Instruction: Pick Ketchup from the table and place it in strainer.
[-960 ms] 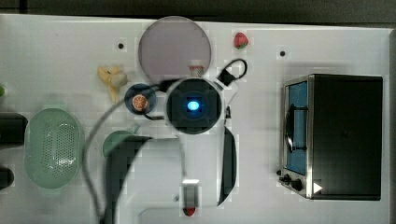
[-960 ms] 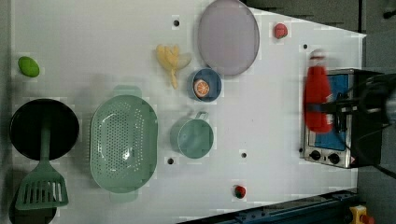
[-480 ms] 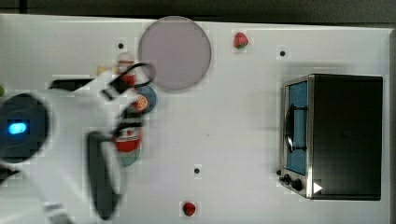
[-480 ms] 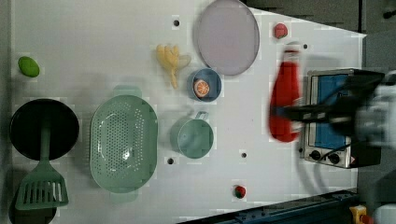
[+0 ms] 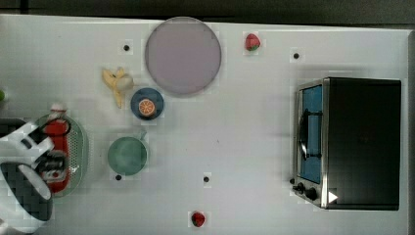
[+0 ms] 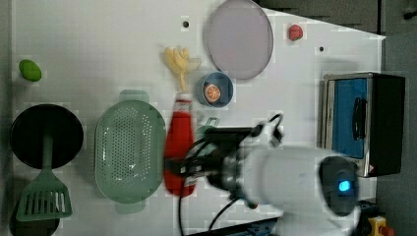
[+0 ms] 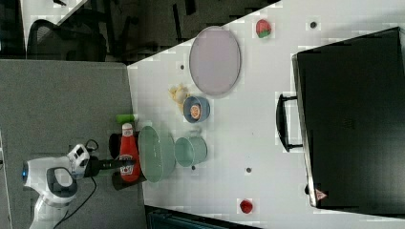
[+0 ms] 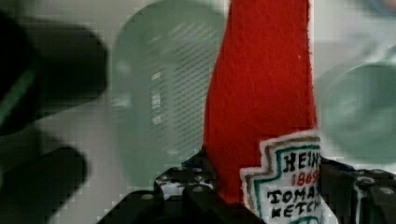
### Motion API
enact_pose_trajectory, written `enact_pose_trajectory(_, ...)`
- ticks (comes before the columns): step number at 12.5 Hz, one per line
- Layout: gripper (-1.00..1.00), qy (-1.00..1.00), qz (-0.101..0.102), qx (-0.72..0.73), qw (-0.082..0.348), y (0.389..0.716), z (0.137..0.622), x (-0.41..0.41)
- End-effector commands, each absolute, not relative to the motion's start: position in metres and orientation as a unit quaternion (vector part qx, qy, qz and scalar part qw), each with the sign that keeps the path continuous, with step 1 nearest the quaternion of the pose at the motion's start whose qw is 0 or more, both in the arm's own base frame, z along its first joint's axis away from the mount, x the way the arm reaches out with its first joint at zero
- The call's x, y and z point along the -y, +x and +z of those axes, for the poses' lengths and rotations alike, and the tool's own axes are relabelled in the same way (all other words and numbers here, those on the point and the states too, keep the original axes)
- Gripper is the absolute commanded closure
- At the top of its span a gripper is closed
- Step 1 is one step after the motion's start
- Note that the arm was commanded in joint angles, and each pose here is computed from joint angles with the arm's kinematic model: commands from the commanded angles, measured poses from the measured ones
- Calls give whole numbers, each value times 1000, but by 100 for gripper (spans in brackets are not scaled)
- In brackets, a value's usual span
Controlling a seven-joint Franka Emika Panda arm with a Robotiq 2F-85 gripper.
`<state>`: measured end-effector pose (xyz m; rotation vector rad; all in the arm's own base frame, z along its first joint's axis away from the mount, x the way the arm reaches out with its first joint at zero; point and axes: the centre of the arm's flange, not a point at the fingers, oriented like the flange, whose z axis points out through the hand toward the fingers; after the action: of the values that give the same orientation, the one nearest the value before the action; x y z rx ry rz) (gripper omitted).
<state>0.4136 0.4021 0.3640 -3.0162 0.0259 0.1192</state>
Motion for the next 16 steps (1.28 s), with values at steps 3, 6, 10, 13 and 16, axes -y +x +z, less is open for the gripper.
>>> enact_pose_trajectory(3, -96, -986, 61, -115, 108, 417, 311, -426)
enact_pose_trajectory(6, -100, -983, 55, -139, 105, 423, 320, -420)
enact_pose_trajectory(10, -100, -980, 15, -195, 35, 448, 402, -353)
enact_pose_trajectory(13, -100, -970, -3, -242, -22, 481, 474, -248)
enact_pose_trajectory(16, -100, -937, -15, -348, -31, 501, 525, -127)
